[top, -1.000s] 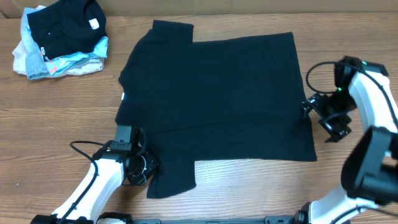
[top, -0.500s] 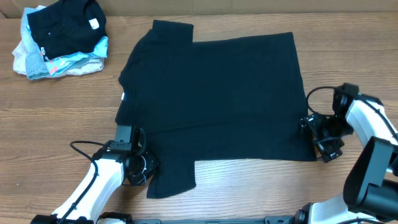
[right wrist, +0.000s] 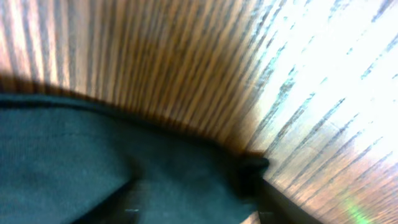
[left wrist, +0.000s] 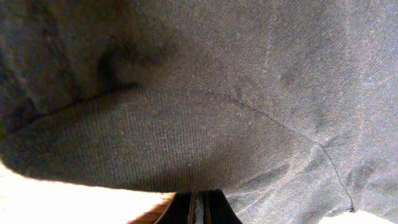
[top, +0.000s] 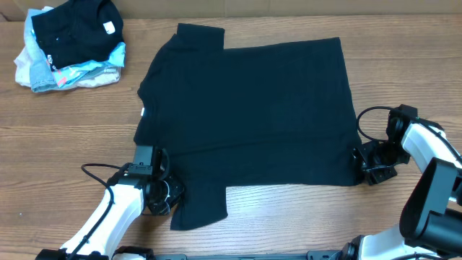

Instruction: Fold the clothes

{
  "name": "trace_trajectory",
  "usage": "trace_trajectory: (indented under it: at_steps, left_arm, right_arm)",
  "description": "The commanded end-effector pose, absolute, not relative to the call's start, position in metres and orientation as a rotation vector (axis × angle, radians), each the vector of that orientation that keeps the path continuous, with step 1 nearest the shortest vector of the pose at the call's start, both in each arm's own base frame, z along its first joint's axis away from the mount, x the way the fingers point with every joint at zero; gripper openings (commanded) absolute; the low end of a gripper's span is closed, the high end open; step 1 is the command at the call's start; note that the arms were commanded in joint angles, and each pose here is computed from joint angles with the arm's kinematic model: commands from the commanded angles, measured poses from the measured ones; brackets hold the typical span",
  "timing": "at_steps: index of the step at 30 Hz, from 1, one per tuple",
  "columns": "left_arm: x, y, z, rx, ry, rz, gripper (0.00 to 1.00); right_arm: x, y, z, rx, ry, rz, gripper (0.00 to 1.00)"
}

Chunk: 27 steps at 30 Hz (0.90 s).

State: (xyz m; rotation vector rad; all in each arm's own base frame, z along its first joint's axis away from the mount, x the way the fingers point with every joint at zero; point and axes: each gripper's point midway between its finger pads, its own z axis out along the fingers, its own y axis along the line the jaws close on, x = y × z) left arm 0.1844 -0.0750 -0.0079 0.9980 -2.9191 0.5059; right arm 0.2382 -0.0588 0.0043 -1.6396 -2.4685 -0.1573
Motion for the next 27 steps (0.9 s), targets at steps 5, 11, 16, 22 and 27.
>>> trace_trajectory:
  at_steps: [5, 11, 16, 22, 27]
  left_arm:
    - [0.147, -0.066, -0.033, 0.987, -2.831, 0.356, 0.04]
    - [0.147, -0.076, -0.03, 0.975, -2.8, 0.433, 0.04]
    - [0.15, -0.085, -0.025, 0.863, -2.817, 0.524, 0.04]
    - [0.168, -0.115, 0.004, 0.68, -2.8, 0.794, 0.04]
    - [0.182, -0.112, 0.025, 0.627, -2.841, 0.758, 0.04]
  right_arm:
    - [0.234, -0.058, 0.005, -1.644, -2.451, -0.152, 0.53]
    - [0.232, -0.058, 0.006, -1.641, -2.446, -0.139, 0.04]
    - [0.227, -0.057, 0.006, -1.633, -2.431, -0.13, 0.04]
    - [0.228, -0.059, 0.013, -1.631, -2.432, -0.113, 0.04]
    - [0.23, -0.074, 0.032, -1.644, -2.47, -0.011, 0.04]
